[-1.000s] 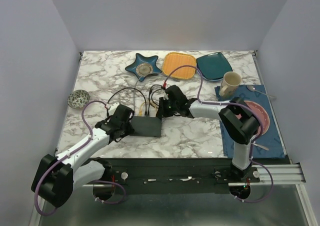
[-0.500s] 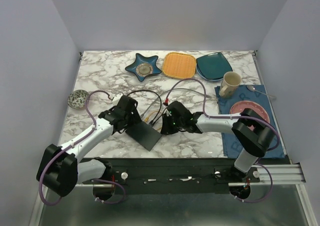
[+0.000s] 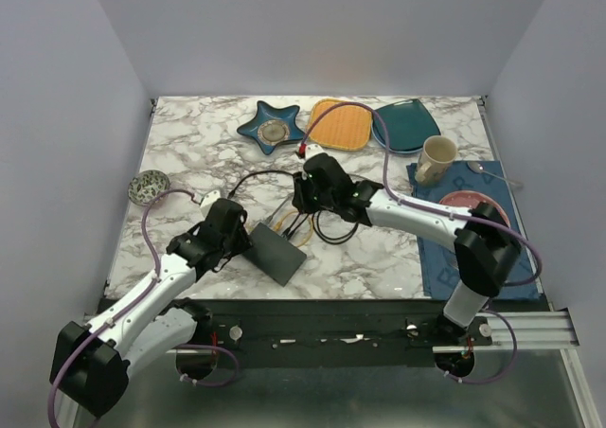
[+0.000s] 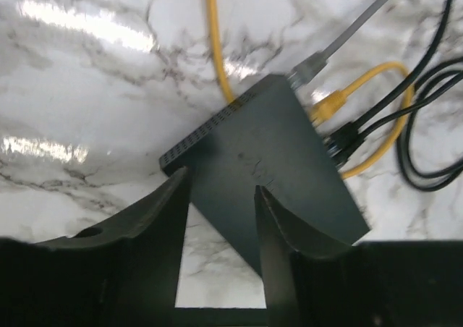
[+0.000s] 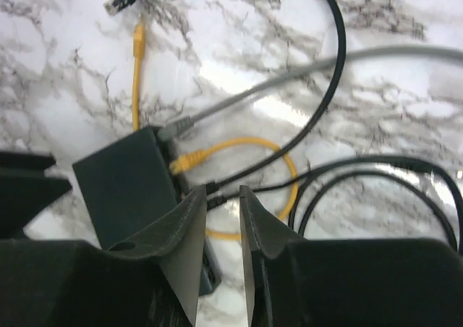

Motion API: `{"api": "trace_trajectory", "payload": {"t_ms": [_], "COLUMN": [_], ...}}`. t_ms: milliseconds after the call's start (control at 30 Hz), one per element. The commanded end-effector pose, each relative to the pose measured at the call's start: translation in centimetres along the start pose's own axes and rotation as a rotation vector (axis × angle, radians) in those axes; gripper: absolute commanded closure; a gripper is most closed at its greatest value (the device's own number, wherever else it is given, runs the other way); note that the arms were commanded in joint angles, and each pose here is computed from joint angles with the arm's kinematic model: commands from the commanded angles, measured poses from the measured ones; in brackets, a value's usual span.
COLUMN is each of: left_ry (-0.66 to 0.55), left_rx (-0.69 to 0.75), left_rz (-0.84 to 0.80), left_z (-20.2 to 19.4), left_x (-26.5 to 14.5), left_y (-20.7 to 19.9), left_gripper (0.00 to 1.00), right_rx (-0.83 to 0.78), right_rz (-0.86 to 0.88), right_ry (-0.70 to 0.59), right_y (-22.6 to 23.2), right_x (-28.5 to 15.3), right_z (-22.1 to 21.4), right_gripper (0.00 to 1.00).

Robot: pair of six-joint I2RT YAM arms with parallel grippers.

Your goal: Pull the plug from the switch port

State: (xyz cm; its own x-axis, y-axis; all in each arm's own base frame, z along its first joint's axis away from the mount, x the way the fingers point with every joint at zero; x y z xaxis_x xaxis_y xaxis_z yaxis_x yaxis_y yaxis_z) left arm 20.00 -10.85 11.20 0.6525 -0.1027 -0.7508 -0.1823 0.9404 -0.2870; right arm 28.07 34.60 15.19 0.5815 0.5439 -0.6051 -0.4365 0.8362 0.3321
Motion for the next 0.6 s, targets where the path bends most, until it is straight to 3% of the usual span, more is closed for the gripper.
{"api": "trace_trajectory", "payload": {"t_ms": [0,133,267,567], "left_ry": [0.123,0.143,0.169,0.268], "left_rx": [0.005,0.023,0.055,0.088], "left_rz": [-0.05,-0.037,-0.028,0.042], "left_z": [-4.3,-5.3,-6.1,-8.3], "left_x": [0.3,0.3,0.3,1.9], "left_y": [0.3,0.4,0.3,1.1], "left_gripper": [0.65,0.91,1.0,1.0], "right_rx": [-0.074,-0.075,-0.078,-0.069], "right_rz": [-0.055,-0.032,-0.046,-0.097], "right_ry": [0.074,0.088,0.15,0.262], "right_y": [-0.7,0.7,0.3,-1.9], "right_x": [3.0,5.4,7.3,7.6], "right_z": [-0.3,1.0,-0.3,-5.0], "right_gripper": [0.68,0.68,0.69,0.71]}}
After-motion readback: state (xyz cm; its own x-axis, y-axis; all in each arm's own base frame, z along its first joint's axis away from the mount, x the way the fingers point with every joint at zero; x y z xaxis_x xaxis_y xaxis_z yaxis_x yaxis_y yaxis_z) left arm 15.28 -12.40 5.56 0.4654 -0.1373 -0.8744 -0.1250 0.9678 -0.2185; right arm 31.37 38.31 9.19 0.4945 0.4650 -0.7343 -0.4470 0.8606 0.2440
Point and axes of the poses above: each gripper's point midway between its finger pads, its own x axis out along the fingers, its own y axis along the line the jaws close on, z = x × y, the point moved 3 cm from there along -x, back along the fingers, and after that the axes turned 7 degrees about x, right-handed, at the moved point
